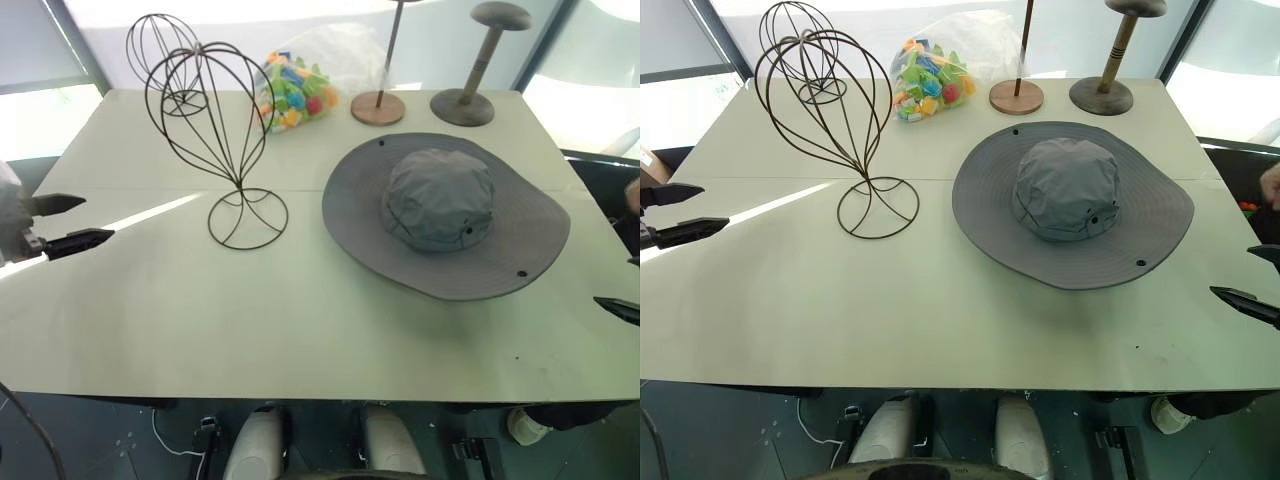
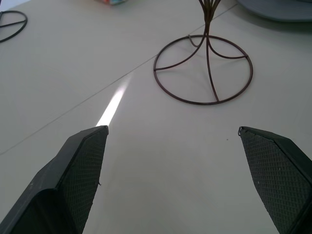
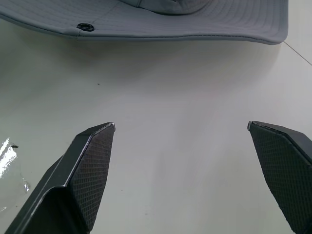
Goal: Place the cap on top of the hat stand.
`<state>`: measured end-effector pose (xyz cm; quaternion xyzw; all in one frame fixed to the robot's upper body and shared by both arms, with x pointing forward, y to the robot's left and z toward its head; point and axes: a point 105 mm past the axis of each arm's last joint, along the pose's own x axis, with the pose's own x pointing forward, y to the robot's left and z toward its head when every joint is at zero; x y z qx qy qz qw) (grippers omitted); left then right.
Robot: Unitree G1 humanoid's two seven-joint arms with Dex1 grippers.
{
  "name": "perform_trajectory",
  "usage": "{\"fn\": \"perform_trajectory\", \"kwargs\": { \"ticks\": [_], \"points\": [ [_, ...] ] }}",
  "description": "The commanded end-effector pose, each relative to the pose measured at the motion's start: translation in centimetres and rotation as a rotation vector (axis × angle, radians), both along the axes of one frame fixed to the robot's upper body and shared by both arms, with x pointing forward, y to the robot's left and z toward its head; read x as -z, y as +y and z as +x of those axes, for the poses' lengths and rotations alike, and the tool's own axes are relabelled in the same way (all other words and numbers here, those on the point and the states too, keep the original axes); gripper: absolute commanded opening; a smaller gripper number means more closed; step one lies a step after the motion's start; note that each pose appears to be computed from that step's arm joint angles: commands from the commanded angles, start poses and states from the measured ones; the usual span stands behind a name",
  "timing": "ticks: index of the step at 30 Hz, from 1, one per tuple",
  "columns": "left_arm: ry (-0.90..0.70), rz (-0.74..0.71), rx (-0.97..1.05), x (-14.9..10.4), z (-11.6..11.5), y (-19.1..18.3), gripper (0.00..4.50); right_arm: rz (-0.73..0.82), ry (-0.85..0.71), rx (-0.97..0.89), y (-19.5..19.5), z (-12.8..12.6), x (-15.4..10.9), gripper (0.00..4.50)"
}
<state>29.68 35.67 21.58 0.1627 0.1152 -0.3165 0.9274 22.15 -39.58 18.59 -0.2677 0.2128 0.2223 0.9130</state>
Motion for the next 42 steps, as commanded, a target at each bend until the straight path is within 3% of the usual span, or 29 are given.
{"fn": "perform_trajectory", "kwargs": {
  "ticks": [1, 10, 16, 22, 33, 42],
  "points": [
    [-0.052, 0.028, 0.011, -1.8, -0.6, 0.1, 4.50, -0.032, -0.029, -0.007, -0.3, 0.2, -1.3, 4.48],
    [-0.083, -0.011, 0.053, -3.2, 0.5, -1.4, 4.50, -0.102, -0.074, -0.010, -0.5, 0.3, -2.0, 4.48],
    [-0.085, -0.070, 0.385, -6.0, -0.7, -9.3, 4.50, -0.261, -0.175, -0.125, 3.0, 0.5, -5.1, 4.48],
    [-0.012, -0.036, 0.690, -5.7, -3.3, -15.1, 4.50, -0.424, -0.209, -0.303, 8.7, -0.6, -5.7, 4.48],
    [0.042, -0.039, 0.837, -4.8, -3.0, -17.9, 4.50, -0.642, -0.229, -0.408, 14.1, -0.9, -0.2, 4.48],
    [0.038, -0.060, 0.877, -5.0, -2.5, -19.2, 4.50, -0.715, -0.302, -0.372, 15.5, 2.5, 3.1, 4.48]
  ]
}}
